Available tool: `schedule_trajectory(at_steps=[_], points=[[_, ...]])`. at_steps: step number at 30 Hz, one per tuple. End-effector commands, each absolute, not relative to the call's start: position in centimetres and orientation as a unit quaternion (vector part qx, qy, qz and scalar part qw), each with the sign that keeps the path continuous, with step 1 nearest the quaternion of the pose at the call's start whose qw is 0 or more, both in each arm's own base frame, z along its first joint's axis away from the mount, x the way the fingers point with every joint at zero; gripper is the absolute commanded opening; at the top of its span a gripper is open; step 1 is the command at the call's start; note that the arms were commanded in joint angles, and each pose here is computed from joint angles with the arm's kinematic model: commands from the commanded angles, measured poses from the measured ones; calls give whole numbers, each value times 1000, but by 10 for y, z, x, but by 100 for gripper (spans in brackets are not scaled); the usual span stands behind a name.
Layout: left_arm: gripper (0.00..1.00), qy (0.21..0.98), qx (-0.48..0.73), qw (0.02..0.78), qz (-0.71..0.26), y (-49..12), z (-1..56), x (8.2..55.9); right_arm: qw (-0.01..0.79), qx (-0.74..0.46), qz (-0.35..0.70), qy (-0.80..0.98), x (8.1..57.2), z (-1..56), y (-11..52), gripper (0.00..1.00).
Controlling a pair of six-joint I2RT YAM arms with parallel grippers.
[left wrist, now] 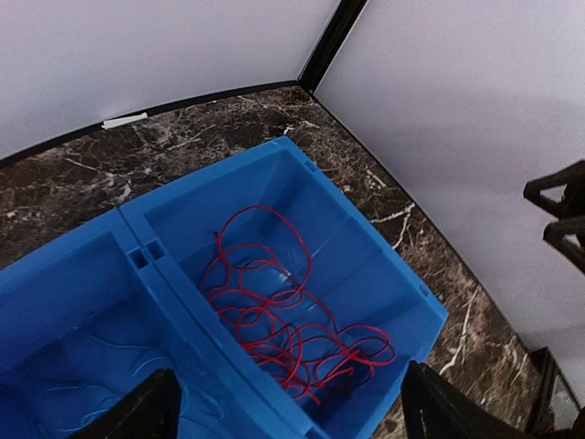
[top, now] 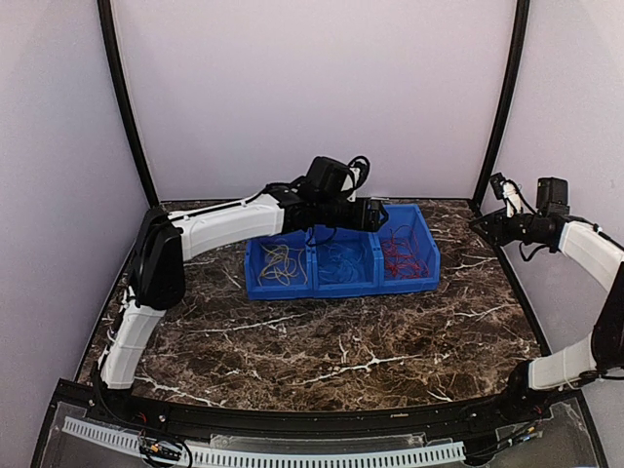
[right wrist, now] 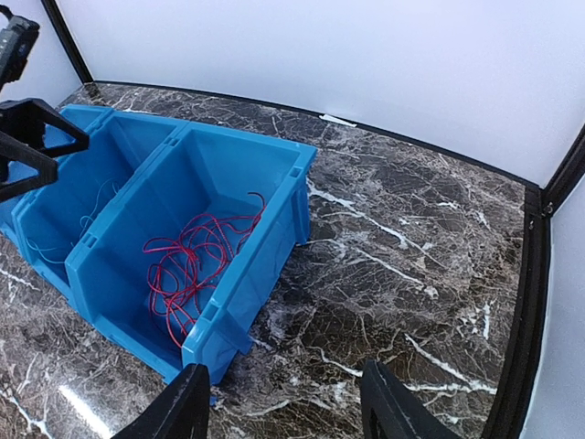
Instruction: Untangle the cables
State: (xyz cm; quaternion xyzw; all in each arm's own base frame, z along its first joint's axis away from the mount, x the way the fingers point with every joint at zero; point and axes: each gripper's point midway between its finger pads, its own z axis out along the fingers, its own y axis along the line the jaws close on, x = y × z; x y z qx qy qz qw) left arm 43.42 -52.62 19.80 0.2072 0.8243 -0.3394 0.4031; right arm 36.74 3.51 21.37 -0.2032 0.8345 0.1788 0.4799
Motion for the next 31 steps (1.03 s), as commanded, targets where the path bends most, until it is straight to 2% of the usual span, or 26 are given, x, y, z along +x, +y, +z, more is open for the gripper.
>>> schedule_trajectory(at_steps=[1,2,4,5,6,7,13,17,19,27,31], points=[[96,820,237,441,-277,-476,245,414,484,-209,163,834,373,213,30,60],[98,820,240,445,-268,-469,246,411,484,-207,151,837,374,213,26,62],[99,824,240,451,-244,-447,240,402,487,-200,123,841,377,214,18,74],[99,826,237,456,-232,-432,239,395,490,-196,108,843,379,216,13,83],[99,826,240,459,-221,-424,236,392,493,-194,95,843,380,219,9,97],[99,830,236,462,-204,-407,231,385,496,-192,90,842,380,222,8,98],[99,863,204,446,-119,-332,207,364,498,-195,110,838,380,247,21,99],[99,872,174,452,-68,-284,203,355,491,-244,124,827,380,264,49,99],[99,875,151,458,-43,-258,205,354,515,-244,110,814,384,278,56,99],[99,848,56,526,-32,-188,267,350,576,-227,158,769,377,352,111,99],[99,834,36,548,-48,-179,287,343,568,-245,170,767,373,351,135,98]])
